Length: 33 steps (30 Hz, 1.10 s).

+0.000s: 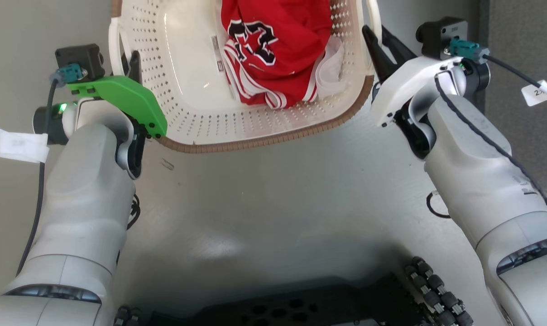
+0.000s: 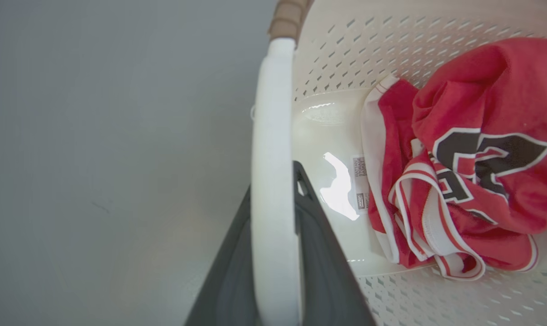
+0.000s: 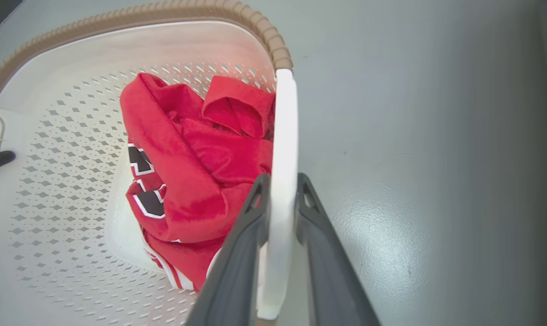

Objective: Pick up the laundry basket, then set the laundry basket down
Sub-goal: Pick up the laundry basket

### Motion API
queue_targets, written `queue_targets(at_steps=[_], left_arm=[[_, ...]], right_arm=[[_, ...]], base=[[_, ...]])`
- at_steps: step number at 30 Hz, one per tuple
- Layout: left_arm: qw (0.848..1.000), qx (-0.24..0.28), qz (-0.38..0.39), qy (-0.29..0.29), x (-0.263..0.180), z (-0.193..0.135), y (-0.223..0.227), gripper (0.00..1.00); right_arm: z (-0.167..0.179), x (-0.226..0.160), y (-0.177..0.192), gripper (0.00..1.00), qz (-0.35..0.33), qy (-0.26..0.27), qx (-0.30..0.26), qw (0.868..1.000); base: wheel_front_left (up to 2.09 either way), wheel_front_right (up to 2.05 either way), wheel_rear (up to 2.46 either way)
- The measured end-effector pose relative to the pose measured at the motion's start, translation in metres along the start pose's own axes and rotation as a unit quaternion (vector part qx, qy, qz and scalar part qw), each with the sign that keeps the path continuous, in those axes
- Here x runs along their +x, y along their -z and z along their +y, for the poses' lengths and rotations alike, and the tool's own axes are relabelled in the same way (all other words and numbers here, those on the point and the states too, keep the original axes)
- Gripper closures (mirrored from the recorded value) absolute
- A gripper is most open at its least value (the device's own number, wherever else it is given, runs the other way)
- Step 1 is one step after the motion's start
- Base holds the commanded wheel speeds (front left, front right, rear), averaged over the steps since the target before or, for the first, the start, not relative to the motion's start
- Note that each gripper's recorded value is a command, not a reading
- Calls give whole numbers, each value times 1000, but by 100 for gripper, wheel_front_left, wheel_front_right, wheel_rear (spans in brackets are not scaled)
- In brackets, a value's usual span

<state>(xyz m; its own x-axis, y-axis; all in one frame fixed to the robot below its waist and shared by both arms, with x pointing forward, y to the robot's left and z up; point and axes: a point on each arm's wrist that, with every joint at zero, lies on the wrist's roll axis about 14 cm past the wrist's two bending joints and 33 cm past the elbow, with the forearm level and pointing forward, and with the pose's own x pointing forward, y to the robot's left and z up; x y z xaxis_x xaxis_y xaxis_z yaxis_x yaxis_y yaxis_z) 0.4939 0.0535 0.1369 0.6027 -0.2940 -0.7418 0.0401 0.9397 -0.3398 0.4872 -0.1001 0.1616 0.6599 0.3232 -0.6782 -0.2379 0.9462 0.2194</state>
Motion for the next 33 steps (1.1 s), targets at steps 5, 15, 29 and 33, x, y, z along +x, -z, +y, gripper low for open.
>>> queue_targets(at_steps=[5, 15, 29, 33], left_arm=[[1000, 0, -2, 5, -9, -5, -8, 100], [1000, -6, 10, 11, -34, -13, -23, 100], [998, -21, 58, 12, -82, -26, -22, 100], [997, -25, 65, 16, -96, -31, -23, 100]], right_arm=[[4, -9, -6, 100, -2, 0, 3, 1000], [16, -33, -17, 100, -4, -4, 6, 1000], [33, -77, -22, 100, 31, -2, 28, 999], [37, -90, -24, 100, 38, -2, 31, 999]], base=[[0, 0, 0], [0, 0, 0], [0, 0, 0], [0, 0, 0]])
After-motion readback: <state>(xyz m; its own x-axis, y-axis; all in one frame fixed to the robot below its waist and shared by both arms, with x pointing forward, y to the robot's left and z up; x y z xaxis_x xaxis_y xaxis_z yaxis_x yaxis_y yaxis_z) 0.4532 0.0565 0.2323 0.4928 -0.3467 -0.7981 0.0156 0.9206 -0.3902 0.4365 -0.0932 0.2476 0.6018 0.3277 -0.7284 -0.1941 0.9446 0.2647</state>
